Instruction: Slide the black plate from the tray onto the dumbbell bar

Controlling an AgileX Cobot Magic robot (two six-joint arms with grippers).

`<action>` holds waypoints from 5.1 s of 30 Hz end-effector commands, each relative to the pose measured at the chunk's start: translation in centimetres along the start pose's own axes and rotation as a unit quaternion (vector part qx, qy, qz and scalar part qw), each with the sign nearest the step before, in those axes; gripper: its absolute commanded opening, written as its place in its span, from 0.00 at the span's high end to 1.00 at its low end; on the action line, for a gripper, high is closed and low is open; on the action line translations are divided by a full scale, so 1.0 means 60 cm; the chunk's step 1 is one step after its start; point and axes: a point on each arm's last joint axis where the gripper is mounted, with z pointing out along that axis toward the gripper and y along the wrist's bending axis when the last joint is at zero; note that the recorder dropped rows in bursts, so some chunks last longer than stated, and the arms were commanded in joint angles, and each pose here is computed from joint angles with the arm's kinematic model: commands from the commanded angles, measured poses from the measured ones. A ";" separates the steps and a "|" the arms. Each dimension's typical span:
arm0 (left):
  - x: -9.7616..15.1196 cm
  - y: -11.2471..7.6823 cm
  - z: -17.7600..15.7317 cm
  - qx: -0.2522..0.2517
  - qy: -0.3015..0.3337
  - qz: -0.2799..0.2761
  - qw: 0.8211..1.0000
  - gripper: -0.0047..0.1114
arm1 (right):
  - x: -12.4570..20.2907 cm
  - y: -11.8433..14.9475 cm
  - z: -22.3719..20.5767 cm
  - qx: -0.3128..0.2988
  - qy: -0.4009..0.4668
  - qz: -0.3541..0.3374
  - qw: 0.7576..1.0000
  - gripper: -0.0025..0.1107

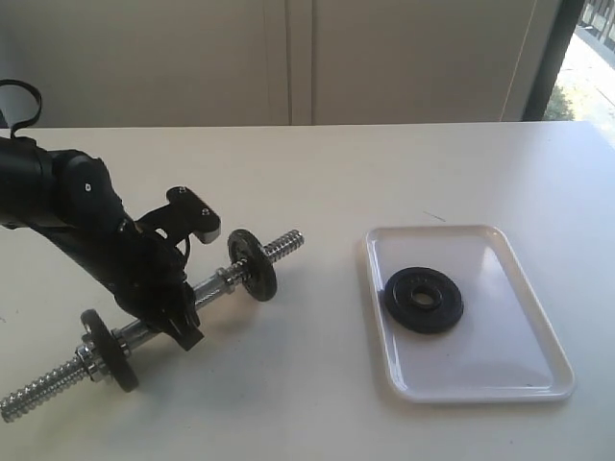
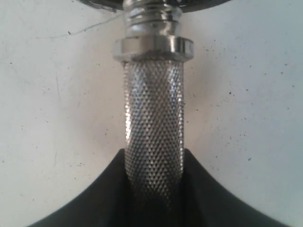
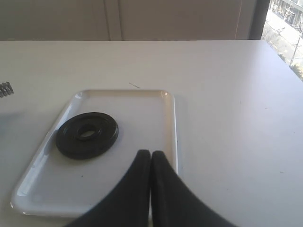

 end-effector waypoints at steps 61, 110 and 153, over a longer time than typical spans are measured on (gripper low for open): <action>-0.036 -0.007 -0.080 -0.020 -0.106 0.001 0.994 0.96 | -0.254 0.044 0.280 -0.071 0.318 -0.021 0.945 0.98; -0.035 -0.009 -0.079 -0.016 -0.101 0.000 0.995 0.96 | -0.052 0.158 0.506 -0.153 0.502 -0.272 0.807 0.05; -0.035 -0.009 -0.079 -0.015 -0.100 0.000 0.995 0.96 | -0.024 0.146 0.509 -0.110 0.556 -0.259 0.782 0.93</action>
